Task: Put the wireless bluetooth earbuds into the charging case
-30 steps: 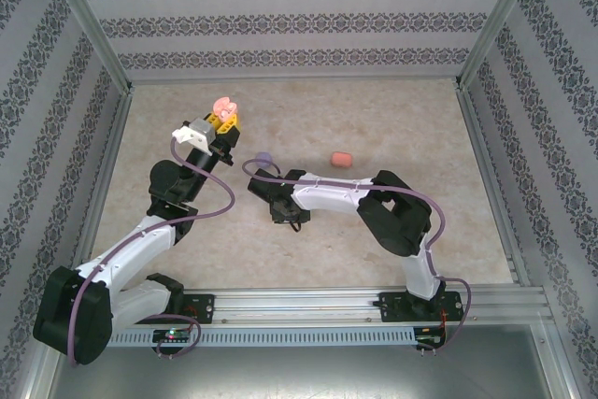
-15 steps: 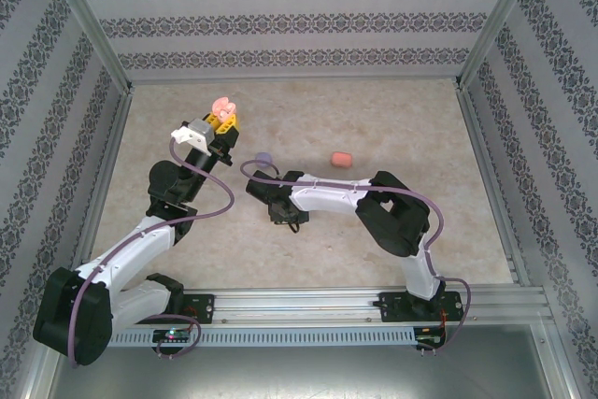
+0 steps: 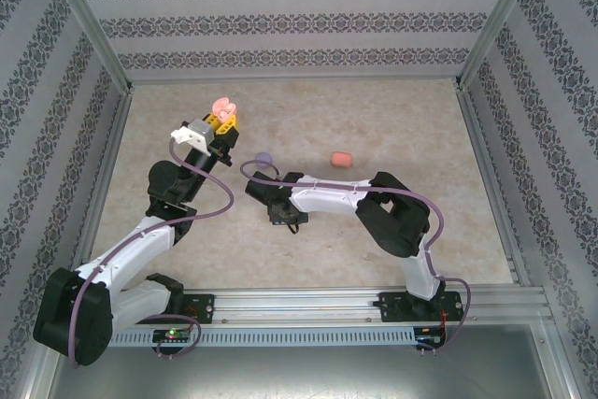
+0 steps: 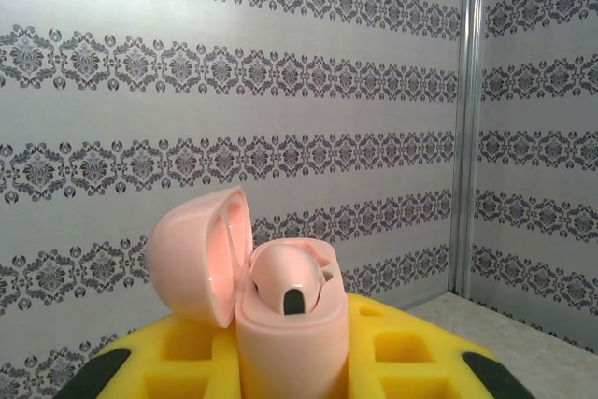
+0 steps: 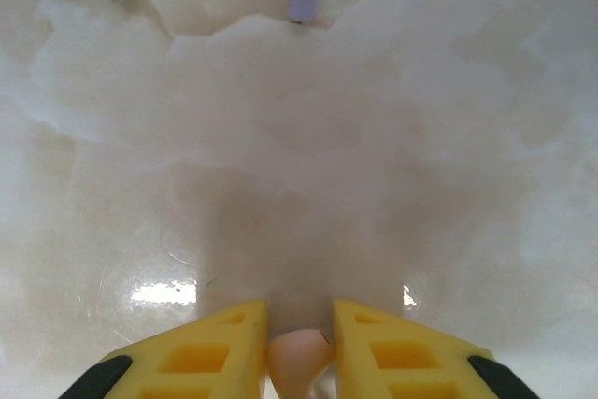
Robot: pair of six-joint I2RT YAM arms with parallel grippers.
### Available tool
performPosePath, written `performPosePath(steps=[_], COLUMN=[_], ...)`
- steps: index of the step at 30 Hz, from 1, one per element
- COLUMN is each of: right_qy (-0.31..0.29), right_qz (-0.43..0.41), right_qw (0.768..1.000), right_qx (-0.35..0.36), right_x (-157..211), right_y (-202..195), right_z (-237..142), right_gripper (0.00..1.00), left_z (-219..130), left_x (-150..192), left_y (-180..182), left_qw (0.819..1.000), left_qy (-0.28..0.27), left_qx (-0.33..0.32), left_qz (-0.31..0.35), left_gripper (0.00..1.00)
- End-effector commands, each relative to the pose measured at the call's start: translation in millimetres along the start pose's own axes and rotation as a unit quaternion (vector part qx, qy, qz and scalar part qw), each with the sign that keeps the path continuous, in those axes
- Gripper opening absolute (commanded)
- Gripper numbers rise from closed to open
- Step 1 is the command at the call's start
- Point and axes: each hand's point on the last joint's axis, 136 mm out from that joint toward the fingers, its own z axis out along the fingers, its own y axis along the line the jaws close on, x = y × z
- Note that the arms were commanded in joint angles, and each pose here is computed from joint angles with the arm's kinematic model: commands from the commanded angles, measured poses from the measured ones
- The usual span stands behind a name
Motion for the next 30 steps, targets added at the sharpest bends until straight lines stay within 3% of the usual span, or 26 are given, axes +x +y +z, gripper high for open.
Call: performPosePath(steps=[1, 16, 30], right_qy=[-0.002, -0.057, -0.163], right_qz=[-0.003, 0.018, 0.047], right_qw=[1.0, 0.998, 0.981], right_qx=[0.024, -0.013, -0.096], right_x=[6, -16, -76], right_y=[-15, -23, -44], right_z=[-1, -44, -145], right_gripper=[0.23, 0.21, 0.21], left_z=[-4, -1, 5], left_x=[-20, -29, -41], left_y=[-1, -7, -16], left_qw=[0.999, 0.999, 0.998], left_qy=[-0.033, -0.038, -0.039], left_qx=[0.007, 0.024, 0.054], left_qz=[-0.003, -0.005, -0.007], left_gripper=[0.0, 0.0, 0.0])
